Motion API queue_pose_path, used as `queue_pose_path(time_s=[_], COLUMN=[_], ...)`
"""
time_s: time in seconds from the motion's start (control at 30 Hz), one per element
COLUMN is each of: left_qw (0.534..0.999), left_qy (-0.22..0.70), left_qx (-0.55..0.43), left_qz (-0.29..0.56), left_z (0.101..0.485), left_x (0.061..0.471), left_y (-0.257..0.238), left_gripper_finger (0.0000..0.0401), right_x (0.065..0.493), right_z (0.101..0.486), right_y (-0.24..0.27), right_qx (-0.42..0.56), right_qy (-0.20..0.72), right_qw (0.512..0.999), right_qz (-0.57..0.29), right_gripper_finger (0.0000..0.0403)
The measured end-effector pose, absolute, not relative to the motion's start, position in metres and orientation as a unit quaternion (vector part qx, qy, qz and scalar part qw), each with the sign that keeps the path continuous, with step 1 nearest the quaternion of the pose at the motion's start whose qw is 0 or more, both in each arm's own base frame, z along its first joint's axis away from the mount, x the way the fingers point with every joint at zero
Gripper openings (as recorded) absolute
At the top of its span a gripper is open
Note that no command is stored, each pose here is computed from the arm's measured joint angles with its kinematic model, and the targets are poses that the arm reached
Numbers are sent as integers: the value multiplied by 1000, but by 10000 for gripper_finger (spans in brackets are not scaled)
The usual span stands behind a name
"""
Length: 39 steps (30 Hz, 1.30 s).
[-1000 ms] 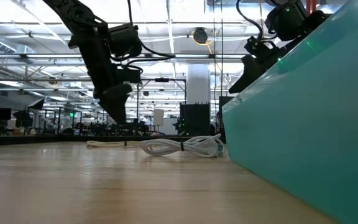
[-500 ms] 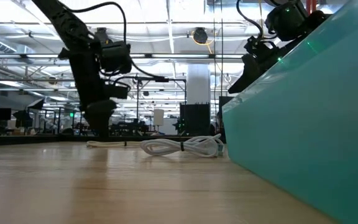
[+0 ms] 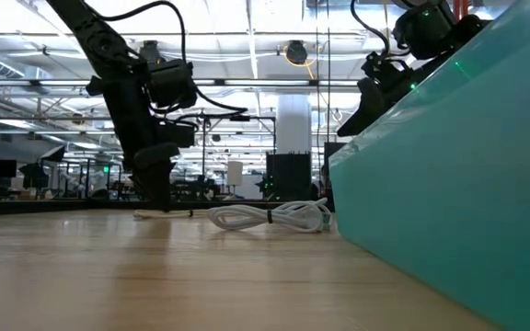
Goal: Pick & Place USB Port
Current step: Put the brown charger cable into the orange bin
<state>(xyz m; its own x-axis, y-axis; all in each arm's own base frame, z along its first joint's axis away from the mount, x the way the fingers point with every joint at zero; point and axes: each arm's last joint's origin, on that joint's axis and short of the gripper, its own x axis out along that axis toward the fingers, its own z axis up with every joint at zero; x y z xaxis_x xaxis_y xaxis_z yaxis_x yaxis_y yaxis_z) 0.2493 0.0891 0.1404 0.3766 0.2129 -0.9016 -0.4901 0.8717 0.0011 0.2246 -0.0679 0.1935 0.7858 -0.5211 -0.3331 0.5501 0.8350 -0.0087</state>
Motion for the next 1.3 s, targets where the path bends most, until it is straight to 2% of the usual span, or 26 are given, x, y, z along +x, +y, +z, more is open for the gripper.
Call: queue_pose_path(time_s=[0.37, 0.47, 0.6, 0.77, 0.9, 1.03, 1.17, 1.3], left_qw=[813, 813, 822, 835, 859, 904, 956, 982], left_qy=[532, 532, 516, 489, 427, 313, 168, 81], left_qx=[-129, -117, -117, -115, -90, -64, -33, -26], left_qz=[197, 208, 210, 226, 268, 283, 239, 169], left_z=[108, 108, 119, 136, 157, 189, 226, 245], left_x=[267, 269, 266, 262, 264, 271, 281, 286], left_y=[83, 79, 78, 78, 81, 83, 78, 72], left_gripper_finger=[200, 154, 31, 7, 4, 3, 2, 2], right_x=[224, 224, 225, 225, 226, 230, 236, 241], right_z=[193, 193, 194, 194, 197, 206, 214, 219], right_y=[-68, -68, -68, -68, -67, -64, -62, -63], right_qx=[43, 44, 53, 64, 68, 87, 96, 95], right_qy=[162, 160, 156, 151, 134, 88, 32, -20], right_qw=[944, 944, 944, 944, 951, 972, 984, 986], right_qz=[-285, -284, -286, -286, -269, -198, -145, -135], right_gripper_finger=[0, 0, 0, 0, 0, 0, 6, 26])
